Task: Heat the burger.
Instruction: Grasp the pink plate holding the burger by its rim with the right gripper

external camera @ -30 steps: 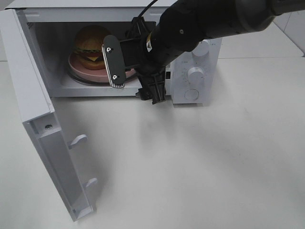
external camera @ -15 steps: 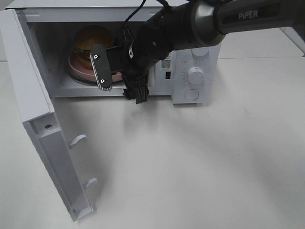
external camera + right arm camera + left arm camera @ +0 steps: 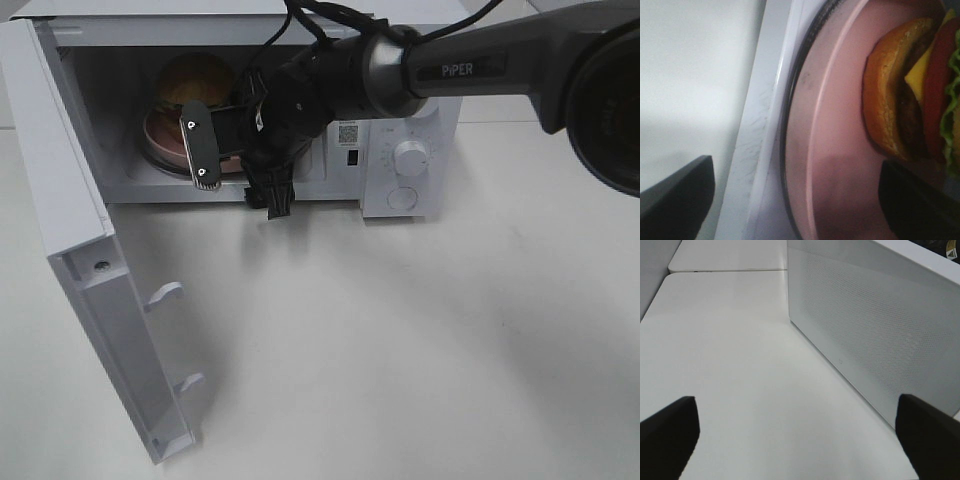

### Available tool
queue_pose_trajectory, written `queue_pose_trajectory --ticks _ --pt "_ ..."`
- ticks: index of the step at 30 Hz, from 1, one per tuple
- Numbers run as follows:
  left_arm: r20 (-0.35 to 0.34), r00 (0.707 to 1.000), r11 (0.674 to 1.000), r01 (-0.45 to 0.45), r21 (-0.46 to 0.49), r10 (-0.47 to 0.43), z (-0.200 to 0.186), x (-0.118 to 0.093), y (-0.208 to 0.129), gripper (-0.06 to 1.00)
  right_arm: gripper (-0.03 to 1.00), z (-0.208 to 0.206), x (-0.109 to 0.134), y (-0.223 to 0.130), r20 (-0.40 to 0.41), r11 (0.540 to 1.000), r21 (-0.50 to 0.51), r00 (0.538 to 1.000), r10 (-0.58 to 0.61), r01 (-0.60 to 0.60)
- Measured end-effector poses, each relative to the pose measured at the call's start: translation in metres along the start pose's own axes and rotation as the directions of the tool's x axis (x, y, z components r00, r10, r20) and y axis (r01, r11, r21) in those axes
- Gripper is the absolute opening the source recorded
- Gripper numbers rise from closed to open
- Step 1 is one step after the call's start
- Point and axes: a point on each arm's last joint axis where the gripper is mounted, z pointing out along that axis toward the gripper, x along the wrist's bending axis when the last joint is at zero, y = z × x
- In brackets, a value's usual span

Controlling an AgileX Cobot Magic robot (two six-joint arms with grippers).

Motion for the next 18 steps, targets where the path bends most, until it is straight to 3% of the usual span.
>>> queue_pose_trajectory --ticks 12,18 --pt "0.000 1.000 1.000 0.000 0.000 0.000 0.000 0.000 0.000 0.99 0.84 0.017 -0.008 -0.010 0.012 0.998 0.003 0.998 0.065 -0.065" --pt "-0.001 1.000 1.000 0.000 0.000 0.000 0.000 0.000 0.000 0.99 0.82 0.029 0.001 -0.015 -0.012 0.996 0.011 0.996 0.093 -0.092"
